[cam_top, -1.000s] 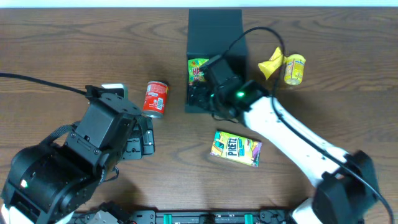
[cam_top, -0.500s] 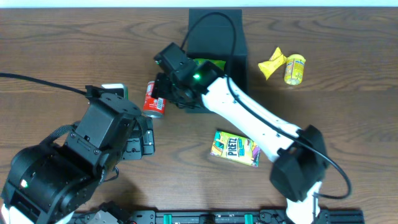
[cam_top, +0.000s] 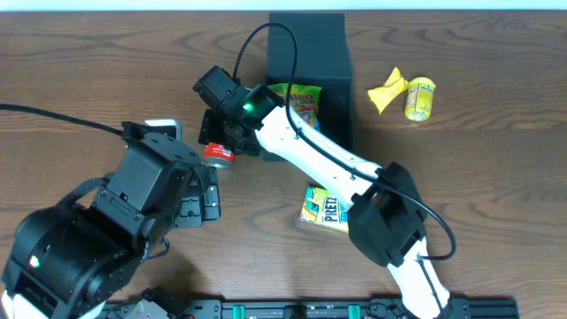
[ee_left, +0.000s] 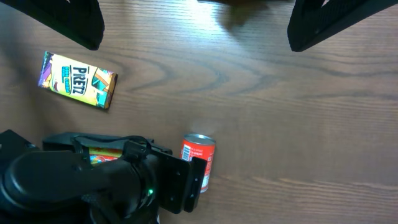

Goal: Pack container
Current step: 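Reach the right gripper left to the red can and grasp it, then lift the red can and carry it over the black box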

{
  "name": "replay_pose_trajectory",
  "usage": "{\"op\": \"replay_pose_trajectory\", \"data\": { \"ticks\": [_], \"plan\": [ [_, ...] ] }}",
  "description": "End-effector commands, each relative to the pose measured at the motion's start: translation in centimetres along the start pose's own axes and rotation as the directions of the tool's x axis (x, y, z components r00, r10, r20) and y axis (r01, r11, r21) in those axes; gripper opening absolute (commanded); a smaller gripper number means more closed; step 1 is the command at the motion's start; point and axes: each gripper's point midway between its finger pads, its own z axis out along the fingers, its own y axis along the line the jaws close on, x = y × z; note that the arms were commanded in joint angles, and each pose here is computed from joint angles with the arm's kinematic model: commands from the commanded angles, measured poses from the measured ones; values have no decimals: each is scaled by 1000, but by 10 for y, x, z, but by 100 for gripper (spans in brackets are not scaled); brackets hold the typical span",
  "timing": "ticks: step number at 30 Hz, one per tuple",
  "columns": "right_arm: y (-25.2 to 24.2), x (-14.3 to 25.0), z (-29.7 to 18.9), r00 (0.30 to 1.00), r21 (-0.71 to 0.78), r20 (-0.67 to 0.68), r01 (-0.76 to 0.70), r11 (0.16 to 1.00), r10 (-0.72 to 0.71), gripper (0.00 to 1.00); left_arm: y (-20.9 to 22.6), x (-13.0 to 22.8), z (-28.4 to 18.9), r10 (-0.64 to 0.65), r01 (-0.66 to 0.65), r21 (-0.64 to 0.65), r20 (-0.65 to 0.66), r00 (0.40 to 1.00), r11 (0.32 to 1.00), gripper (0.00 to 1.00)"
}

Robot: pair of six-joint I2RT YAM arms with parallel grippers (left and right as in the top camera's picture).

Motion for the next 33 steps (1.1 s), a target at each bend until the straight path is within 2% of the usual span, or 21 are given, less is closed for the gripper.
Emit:
{"op": "replay_pose_trajectory", "data": {
  "ticks": [1,4,7,33],
  "plan": [
    [3,-7,4,999,14,42,14,1000,-14,84,-1,-1,-2,7,-7,8,6,1000,1000,95],
    [5,-6,11,999,11,39,21,1000,-21,97,-1,-1,-2,7,-7,8,6,1000,1000,95],
    [15,-4,19,998,-29,31,63,998,-62,99,-1,-1,-2,7,-7,8,6,1000,1000,95],
    [4,-2,71,998,4,14,64,998,-64,99,-1,-1,-2,7,-7,8,6,1000,1000,95]
  ]
}}
